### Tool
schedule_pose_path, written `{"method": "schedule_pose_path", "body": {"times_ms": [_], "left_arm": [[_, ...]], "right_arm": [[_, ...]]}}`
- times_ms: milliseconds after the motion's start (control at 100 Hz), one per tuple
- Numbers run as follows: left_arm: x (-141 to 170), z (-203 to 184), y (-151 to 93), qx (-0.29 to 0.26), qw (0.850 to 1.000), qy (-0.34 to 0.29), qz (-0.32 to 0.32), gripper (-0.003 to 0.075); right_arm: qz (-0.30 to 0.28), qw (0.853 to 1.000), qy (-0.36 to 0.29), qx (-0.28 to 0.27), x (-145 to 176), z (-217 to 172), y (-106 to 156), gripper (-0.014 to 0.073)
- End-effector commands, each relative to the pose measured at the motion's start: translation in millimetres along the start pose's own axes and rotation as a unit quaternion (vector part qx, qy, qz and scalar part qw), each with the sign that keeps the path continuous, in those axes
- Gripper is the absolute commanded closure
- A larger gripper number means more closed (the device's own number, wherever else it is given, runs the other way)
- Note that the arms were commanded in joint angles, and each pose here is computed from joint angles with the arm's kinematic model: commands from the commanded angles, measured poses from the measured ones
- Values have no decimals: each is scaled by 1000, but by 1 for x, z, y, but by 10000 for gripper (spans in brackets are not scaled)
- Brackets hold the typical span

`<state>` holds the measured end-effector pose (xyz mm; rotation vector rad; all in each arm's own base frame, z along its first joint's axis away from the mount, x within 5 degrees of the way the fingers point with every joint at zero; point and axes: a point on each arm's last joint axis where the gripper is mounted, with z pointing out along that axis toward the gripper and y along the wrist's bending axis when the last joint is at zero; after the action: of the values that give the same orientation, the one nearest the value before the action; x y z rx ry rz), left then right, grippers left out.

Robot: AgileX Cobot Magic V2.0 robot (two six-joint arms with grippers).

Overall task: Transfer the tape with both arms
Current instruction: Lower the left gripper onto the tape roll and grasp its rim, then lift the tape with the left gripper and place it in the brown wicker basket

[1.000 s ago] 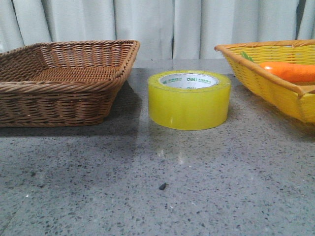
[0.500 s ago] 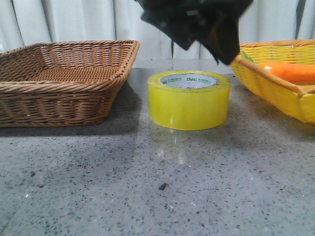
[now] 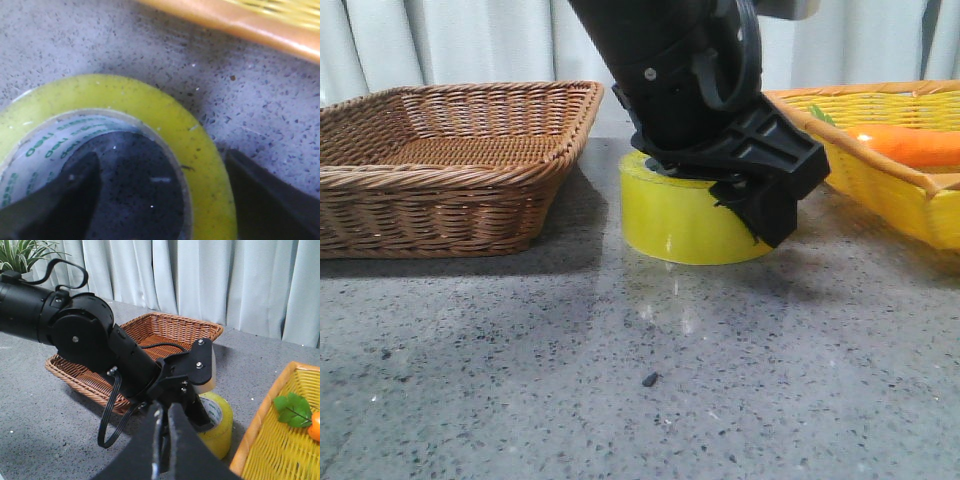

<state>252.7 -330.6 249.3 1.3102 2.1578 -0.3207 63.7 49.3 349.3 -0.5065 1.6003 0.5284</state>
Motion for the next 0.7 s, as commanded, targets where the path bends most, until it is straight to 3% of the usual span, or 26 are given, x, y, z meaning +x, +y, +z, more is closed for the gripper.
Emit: {"method": "schedule_pose_path", "body": {"times_ms": [0, 110, 230, 460, 690], "left_arm": [[-20, -26, 2, -10, 998, -61, 2, 339], [-20, -26, 2, -10, 998, -61, 2, 460], [-20, -26, 2, -10, 998, -61, 2, 537], [-31, -41, 4, -14, 997, -71, 6, 545], [-66, -109, 14, -58, 986, -155, 34, 545]], "right_arm": [[-2, 999, -46, 1, -14, -2, 0, 659], [-2, 999, -46, 1, -14, -2, 0, 659], [-2, 999, -46, 1, -14, -2, 0, 659], [-2, 999, -46, 1, -14, -2, 0, 659], [-2, 999, -45, 1, -14, -2, 0, 659]]}}
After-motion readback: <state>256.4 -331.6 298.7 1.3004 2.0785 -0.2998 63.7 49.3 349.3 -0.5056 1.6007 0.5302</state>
